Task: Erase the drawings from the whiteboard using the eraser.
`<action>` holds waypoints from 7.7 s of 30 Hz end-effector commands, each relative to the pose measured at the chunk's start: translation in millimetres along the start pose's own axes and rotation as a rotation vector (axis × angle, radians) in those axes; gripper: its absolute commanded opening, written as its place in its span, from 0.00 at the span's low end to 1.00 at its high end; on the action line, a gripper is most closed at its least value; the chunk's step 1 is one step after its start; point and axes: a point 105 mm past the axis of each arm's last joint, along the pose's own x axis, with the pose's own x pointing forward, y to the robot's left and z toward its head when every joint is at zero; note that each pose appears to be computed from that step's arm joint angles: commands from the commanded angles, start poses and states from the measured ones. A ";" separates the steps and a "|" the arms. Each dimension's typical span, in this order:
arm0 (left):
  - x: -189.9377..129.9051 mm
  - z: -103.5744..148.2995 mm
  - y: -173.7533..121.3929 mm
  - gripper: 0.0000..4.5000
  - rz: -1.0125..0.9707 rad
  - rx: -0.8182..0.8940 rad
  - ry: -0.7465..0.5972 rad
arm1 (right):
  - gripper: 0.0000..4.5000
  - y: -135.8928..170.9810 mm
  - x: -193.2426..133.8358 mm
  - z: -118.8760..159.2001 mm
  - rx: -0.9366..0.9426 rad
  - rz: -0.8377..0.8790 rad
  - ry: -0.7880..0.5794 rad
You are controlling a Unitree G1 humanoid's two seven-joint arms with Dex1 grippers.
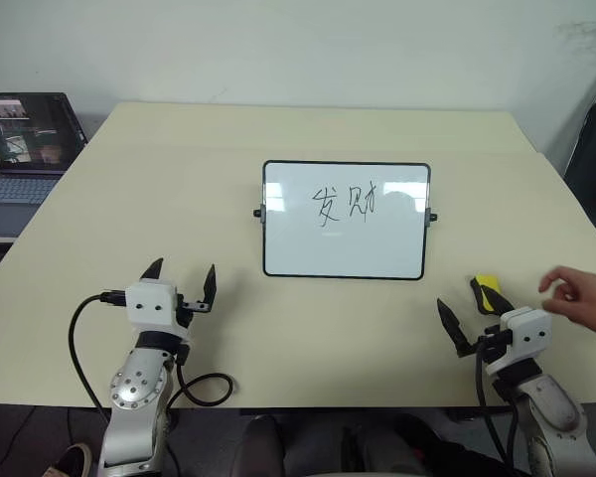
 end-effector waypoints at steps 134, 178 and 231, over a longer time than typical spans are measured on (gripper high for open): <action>28.3 100.1 -23.8 1.00 -0.741 0.027 -0.008 | 0.22 27.5 67.2 146.4 0.023 0.283 -0.055; 30.4 109.7 -6.3 1.00 -0.818 0.152 -0.005 | 0.22 133.2 219.8 152.5 -0.489 0.413 -0.157; 41.0 101.0 -15.7 1.00 -0.807 0.176 0.005 | 0.22 158.4 220.6 116.5 -0.524 0.511 -0.058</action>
